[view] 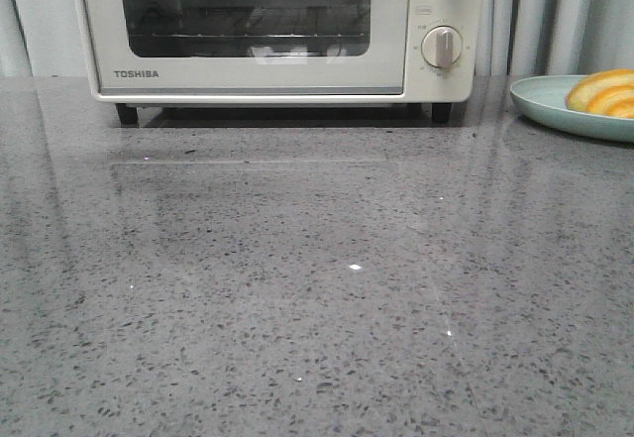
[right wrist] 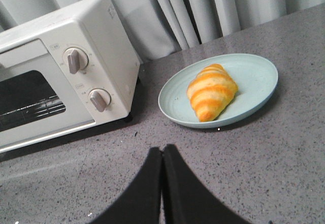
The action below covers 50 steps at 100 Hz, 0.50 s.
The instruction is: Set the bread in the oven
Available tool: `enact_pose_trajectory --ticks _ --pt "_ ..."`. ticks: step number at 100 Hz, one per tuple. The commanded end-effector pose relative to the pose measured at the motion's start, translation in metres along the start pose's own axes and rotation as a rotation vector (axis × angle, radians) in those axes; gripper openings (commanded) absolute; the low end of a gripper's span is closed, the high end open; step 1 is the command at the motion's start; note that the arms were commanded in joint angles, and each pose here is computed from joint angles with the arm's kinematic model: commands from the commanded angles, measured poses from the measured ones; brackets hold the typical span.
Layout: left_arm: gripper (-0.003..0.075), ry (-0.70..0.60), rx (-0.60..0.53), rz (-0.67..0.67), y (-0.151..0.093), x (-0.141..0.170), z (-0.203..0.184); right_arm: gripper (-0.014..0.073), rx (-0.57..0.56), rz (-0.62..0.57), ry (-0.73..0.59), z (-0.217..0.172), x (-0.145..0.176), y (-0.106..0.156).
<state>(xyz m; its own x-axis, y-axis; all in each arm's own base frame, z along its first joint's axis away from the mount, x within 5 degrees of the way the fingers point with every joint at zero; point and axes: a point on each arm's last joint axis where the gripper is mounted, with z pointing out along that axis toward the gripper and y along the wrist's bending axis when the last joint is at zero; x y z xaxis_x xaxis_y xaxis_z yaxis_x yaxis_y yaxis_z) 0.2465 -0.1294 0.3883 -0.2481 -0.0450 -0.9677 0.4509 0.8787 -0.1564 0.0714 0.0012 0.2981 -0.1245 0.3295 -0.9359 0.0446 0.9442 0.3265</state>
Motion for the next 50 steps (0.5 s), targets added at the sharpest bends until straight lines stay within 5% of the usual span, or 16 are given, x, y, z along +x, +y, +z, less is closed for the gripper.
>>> enact_pose_trajectory --ticks 1,50 --pt "-0.0021 -0.122 0.011 0.0 -0.005 -0.027 0.007 -0.0048 -0.016 -0.021 -0.08 -0.001 -0.016 0.004" --pt "-0.0021 -0.069 0.001 -0.002 -0.003 -0.028 0.078 -0.0048 -0.012 -0.021 -0.044 -0.001 -0.013 0.004"
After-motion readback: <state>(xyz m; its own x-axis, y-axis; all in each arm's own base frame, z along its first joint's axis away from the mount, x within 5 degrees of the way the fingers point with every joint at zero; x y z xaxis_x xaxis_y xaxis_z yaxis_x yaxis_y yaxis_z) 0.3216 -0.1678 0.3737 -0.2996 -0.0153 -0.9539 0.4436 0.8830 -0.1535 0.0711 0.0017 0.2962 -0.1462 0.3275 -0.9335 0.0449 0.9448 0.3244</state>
